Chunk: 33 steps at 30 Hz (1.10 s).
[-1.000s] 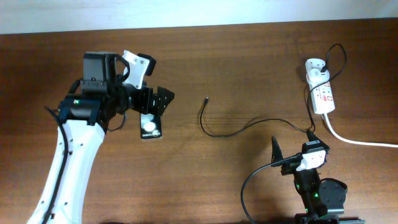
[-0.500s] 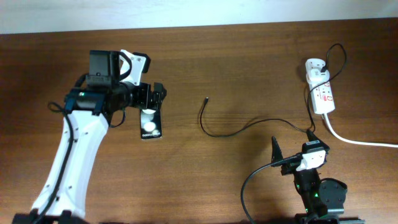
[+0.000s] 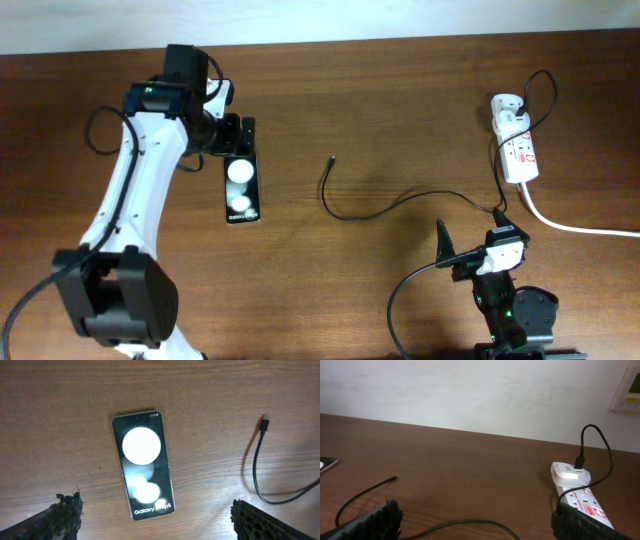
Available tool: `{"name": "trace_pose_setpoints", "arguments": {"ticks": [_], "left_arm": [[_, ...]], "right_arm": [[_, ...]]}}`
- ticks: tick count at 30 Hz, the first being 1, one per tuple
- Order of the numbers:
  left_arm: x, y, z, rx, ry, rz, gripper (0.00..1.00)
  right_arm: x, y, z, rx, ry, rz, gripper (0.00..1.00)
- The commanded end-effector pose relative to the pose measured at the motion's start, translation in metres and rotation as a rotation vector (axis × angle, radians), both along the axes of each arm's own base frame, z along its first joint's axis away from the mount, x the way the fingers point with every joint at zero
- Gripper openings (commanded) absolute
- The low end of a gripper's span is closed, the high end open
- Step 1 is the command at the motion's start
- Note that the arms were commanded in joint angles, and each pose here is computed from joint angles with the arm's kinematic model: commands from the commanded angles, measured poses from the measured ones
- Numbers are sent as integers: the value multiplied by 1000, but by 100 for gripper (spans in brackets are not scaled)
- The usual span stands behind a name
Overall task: Plug charger to phone and switch on socket
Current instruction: 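Move the left gripper forward over the black phone, then lower the left gripper and grasp the phone's edge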
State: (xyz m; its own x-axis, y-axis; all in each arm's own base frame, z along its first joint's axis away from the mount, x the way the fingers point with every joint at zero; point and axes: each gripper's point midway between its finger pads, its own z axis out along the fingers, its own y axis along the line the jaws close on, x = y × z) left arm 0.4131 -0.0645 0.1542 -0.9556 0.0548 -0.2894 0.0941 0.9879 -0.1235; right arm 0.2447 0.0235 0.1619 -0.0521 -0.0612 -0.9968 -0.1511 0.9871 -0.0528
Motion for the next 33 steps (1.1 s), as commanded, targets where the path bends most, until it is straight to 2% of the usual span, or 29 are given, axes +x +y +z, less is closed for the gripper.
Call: {"name": "trace_pose_setpoints", "arguments": {"ticks": [1, 8, 12, 21, 23, 33], "left_arm": [[4, 3, -22, 1, 62, 65, 99], [-3, 0, -83, 72, 214, 63, 99], [-12, 6, -115, 115, 312, 122, 99], [-29, 7, -149, 120, 337, 77, 99], [-28, 3, -153, 100, 329, 30, 99], [-34, 2, -158, 92, 345, 29, 99]], "right_arm": [[0, 1, -3, -2, 3, 4, 99], [0, 1, -3, -2, 3, 4, 99], [0, 1, -3, -2, 3, 4, 99], [0, 1, -3, -2, 3, 4, 99], [0, 1, -3, -2, 3, 4, 99], [0, 1, -3, -2, 3, 4, 99]]}}
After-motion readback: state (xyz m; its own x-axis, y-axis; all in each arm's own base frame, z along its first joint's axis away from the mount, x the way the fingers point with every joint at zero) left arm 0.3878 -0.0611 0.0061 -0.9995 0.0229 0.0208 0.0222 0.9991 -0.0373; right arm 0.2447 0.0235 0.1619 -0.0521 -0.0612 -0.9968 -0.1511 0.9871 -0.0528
